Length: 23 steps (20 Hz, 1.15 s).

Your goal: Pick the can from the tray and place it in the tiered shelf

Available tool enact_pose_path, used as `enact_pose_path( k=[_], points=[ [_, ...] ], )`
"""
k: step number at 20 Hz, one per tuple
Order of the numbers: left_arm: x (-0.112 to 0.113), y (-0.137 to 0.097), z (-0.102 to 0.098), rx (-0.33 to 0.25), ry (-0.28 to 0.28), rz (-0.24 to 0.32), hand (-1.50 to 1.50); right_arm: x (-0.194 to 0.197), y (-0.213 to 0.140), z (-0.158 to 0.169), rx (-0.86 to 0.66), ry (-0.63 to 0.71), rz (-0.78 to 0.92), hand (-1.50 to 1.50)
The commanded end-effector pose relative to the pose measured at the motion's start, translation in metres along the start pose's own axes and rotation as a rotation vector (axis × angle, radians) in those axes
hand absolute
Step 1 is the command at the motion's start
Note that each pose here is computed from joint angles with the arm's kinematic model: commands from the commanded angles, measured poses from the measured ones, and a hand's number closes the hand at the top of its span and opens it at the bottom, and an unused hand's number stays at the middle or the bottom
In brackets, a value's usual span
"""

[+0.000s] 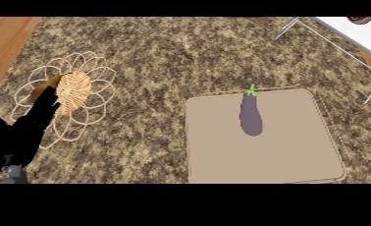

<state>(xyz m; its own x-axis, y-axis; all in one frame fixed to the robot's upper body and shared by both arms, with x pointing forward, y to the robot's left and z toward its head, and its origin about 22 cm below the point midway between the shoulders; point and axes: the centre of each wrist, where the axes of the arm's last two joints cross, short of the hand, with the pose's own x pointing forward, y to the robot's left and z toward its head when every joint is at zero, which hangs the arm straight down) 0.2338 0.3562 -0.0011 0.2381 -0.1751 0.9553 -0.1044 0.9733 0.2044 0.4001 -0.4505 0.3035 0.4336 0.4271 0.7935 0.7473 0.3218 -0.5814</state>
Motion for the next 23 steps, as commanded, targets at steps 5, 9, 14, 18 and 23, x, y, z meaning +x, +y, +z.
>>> enact_pose_path(
  k=[5,9,14,18,23],
  points=[
    [0.007,0.001,-0.002,0.026,0.008,0.003,0.00,0.013,-0.048,-0.003,-0.053,-0.055,-0.221,-1.50],
    [-0.006,0.001,0.007,0.030,0.020,0.002,0.00,0.013,-0.103,-0.003,-0.095,-0.053,-0.250,-1.50],
    [-0.008,0.010,0.015,0.080,0.046,0.005,0.00,-0.001,-0.184,0.001,-0.160,0.005,-0.193,-1.50],
    [-0.019,0.012,0.015,0.090,0.058,0.021,0.00,-0.013,-0.237,0.013,-0.111,0.038,-0.123,-1.50],
    [-0.018,0.016,0.026,0.096,0.045,0.001,0.00,-0.020,-0.323,0.050,-0.135,-0.006,-0.130,-1.50]
  ],
)
